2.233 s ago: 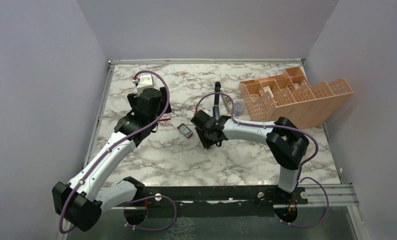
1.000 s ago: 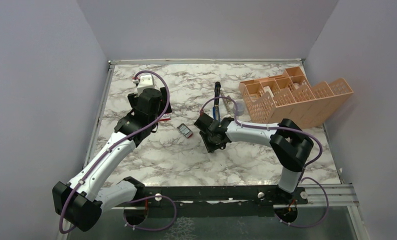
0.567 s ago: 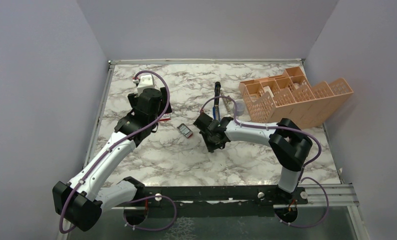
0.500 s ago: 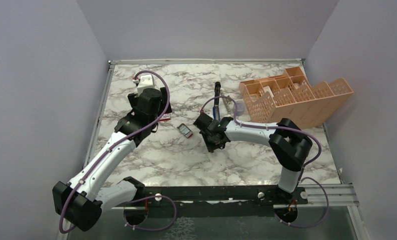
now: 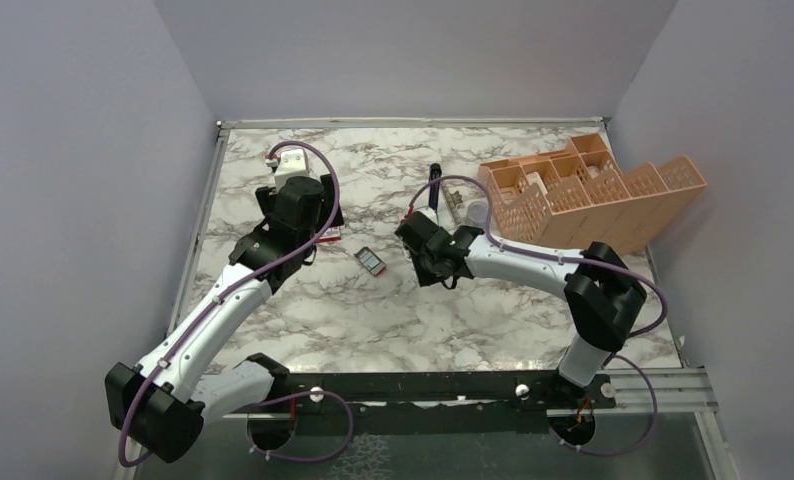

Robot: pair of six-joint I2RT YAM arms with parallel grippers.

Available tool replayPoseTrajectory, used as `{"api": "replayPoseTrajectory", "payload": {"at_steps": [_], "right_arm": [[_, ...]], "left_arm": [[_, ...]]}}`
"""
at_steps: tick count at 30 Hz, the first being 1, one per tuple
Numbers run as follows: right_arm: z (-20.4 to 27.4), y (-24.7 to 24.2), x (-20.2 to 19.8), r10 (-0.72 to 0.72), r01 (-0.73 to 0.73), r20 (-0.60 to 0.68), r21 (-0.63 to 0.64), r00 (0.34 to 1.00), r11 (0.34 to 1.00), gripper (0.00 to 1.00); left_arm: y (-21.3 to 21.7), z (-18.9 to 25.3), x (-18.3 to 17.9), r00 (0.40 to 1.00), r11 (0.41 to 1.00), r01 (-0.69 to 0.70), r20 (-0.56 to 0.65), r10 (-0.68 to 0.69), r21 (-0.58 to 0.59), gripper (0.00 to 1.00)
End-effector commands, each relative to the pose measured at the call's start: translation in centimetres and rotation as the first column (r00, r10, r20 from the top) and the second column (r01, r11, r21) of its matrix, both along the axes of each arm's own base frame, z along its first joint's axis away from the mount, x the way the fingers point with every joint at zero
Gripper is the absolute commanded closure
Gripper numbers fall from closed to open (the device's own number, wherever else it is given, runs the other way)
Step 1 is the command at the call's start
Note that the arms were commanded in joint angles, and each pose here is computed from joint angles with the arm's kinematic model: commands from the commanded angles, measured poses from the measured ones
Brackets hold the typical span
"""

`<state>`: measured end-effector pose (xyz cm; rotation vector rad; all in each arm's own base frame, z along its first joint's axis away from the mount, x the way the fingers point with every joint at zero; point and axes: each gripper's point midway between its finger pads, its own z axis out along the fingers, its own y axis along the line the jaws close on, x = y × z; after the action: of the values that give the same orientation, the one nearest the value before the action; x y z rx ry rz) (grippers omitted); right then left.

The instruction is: Load the staples into the stapler

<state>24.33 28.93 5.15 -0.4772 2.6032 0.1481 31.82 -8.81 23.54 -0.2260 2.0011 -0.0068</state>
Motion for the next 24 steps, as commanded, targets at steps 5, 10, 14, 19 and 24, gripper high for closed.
{"api": "replayPoseTrajectory", "payload": {"at_steps": [5, 10, 14, 19, 24], "right_arm": [[5.1, -0.1, 6.8, -0.103, 0.090, 0.188, 0.076, 0.977, 0.993, 0.78], [5.3, -0.1, 9.1, -0.133, 0.114, 0.216, 0.098, 0.967, 0.989, 0.78], [5.0, -1.2, 10.4, -0.179, 0.164, 0.215, 0.083, 0.960, 0.983, 0.78], [3.8, -2.5, 10.8, -0.233, 0.225, 0.186, 0.068, 0.954, 0.972, 0.78], [3.0, -2.6, 11.1, -0.245, 0.236, 0.175, 0.070, 0.954, 0.969, 0.78]], "left_arm": [[-0.3, -0.3, 0.2, 1.000, 1.000, 0.008, 0.000, -0.008, -0.014, 0.07], [-0.3, -0.3, 0.3, 1.000, 1.000, 0.006, -0.003, -0.006, -0.010, 0.07], [-0.3, -0.5, 0.3, 1.000, 1.000, 0.008, -0.007, -0.008, -0.008, 0.07], [-0.4, -0.6, 0.4, 1.000, 1.000, 0.008, -0.009, -0.008, -0.010, 0.07], [-0.4, -0.7, 0.4, 1.000, 1.000, 0.009, -0.012, -0.009, -0.006, 0.07]]}}
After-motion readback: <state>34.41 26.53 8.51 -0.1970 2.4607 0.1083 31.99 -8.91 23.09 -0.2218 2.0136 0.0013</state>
